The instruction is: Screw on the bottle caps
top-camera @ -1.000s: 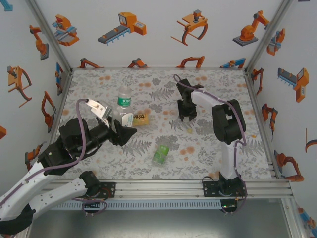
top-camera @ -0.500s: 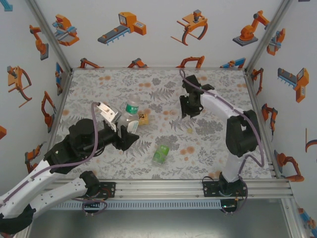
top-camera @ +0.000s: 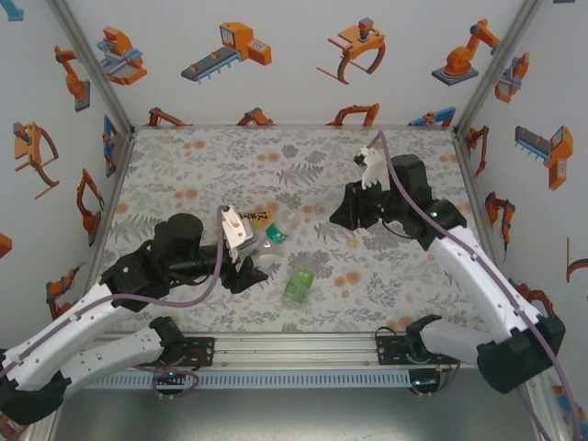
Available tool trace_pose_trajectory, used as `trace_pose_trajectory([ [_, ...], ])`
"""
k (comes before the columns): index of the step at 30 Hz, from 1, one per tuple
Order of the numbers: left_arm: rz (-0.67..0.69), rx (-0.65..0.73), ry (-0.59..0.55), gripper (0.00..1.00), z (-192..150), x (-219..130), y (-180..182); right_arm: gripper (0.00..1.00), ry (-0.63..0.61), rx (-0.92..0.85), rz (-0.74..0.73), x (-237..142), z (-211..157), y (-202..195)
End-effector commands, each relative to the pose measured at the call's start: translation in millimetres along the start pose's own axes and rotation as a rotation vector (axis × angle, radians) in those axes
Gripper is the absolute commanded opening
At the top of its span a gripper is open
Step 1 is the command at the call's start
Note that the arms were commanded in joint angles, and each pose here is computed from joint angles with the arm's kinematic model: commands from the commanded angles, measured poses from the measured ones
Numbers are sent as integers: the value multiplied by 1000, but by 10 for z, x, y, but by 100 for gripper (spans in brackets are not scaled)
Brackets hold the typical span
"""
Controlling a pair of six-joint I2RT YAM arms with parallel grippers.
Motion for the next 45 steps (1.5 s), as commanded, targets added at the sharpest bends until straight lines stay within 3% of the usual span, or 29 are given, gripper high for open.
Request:
trace_pose_trajectory([
  [1,-79,90,28,0,47,-9,-125,16,-115,-122,191,-252,226,455],
  [11,-153,157,122,0,-21,64,-215,8,-250,-323,491,-888,299,1206],
  [21,-231,203,260,0,-150,50,-347,1,-315,-514,673,-1121,234,1612],
  [45,-283,208,285,0,-107,149,-463,0,-197,-551,703,-921,37,1759],
])
Point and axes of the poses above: each hand's point on the last joint's axis, 136 mm out from that joint toward the fingers, its own x axis out along the fingers, its own y axis along the line the jaws close on, z = x × y, the point moved 1 cm from there along -x, back along the fingers, and after that the axes turned 7 degrees about -x, right-handed, at the moved point
